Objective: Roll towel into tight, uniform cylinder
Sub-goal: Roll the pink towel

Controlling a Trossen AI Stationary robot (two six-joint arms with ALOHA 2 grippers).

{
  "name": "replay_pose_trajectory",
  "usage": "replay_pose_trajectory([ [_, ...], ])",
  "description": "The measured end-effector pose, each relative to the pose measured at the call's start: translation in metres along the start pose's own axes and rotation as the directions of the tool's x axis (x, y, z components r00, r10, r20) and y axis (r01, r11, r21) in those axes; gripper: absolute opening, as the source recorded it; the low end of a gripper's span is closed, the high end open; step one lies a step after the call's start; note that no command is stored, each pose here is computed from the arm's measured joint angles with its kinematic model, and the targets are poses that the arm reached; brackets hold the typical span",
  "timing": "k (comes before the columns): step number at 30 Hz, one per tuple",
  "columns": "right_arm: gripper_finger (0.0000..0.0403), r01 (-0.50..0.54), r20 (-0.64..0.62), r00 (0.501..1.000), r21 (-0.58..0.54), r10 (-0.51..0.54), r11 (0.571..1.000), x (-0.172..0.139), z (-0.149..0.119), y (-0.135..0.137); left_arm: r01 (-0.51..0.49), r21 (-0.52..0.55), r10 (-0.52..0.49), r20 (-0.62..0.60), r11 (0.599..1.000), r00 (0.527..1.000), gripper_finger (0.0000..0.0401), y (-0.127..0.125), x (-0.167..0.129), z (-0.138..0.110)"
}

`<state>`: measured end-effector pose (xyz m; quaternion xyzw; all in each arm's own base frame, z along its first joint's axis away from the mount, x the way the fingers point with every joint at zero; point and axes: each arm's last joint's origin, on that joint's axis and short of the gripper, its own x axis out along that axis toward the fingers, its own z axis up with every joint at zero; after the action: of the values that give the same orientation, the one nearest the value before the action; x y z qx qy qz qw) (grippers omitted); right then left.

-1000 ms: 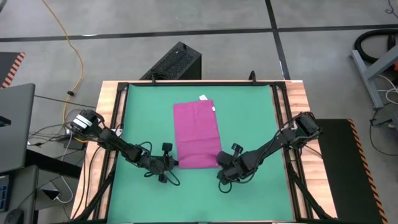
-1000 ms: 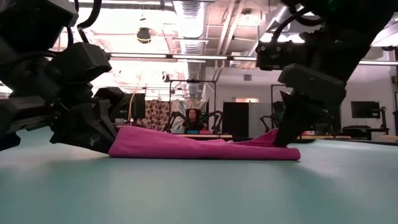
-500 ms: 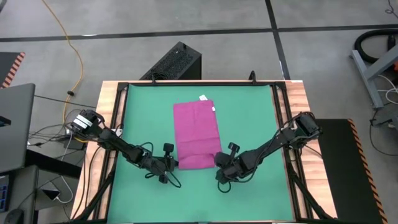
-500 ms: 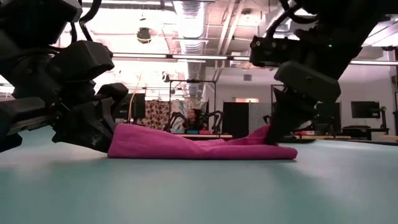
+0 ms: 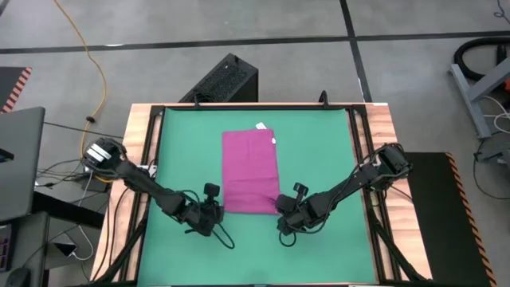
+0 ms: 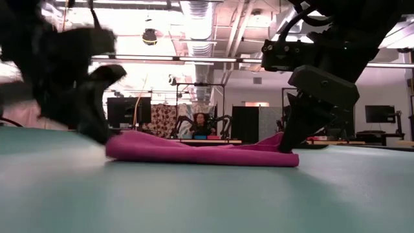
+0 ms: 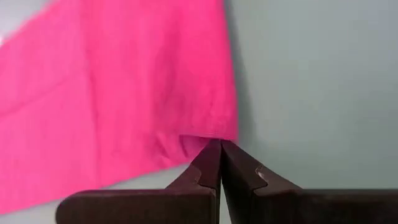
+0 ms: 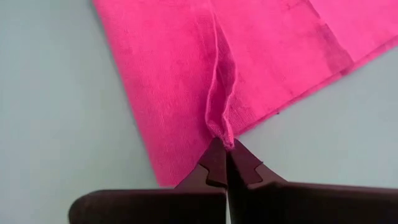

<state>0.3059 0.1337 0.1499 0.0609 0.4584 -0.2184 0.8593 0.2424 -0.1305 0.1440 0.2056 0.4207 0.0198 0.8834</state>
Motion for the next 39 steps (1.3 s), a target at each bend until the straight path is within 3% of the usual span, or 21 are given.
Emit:
replay_pose_trajectory([
  [4,0.0007,-0.022,0.023,0.999,-0.019,0.022,1.0,0.0,0.003,0.002,0.014,-0.028,-0.013,0.053,0.999,0.999,0.0,-0.002,-0.015,0.009],
  [14,0.0006,-0.106,0.121,0.985,-0.145,0.124,0.984,-0.004,0.011,0.015,-0.122,-0.005,0.122,0.057,0.992,0.991,0.0,-0.001,-0.018,0.006],
  [18,0.0007,-0.11,0.117,0.985,-0.132,0.125,0.985,-0.003,0.012,0.014,-0.084,0.003,0.083,0.119,0.996,0.989,0.0,-0.003,-0.017,0.009],
  [26,0.0006,-0.128,0.103,0.985,-0.13,0.141,0.983,-0.003,0.011,0.014,-0.085,0.029,0.077,0.211,0.996,0.975,0.0,-0.002,-0.001,-0.02],
  [30,0.0006,-0.131,0.101,0.984,-0.131,0.144,0.983,-0.003,0.011,0.014,-0.107,-0.009,0.106,0.209,0.994,0.972,0.0,0.006,0.005,-0.028],
  [39,0.0013,-0.13,0.095,0.985,-0.134,0.143,0.982,-0.001,0.014,0.011,-0.018,-0.031,0.024,0.199,0.999,0.98,0.0,0.015,0.012,-0.029],
])
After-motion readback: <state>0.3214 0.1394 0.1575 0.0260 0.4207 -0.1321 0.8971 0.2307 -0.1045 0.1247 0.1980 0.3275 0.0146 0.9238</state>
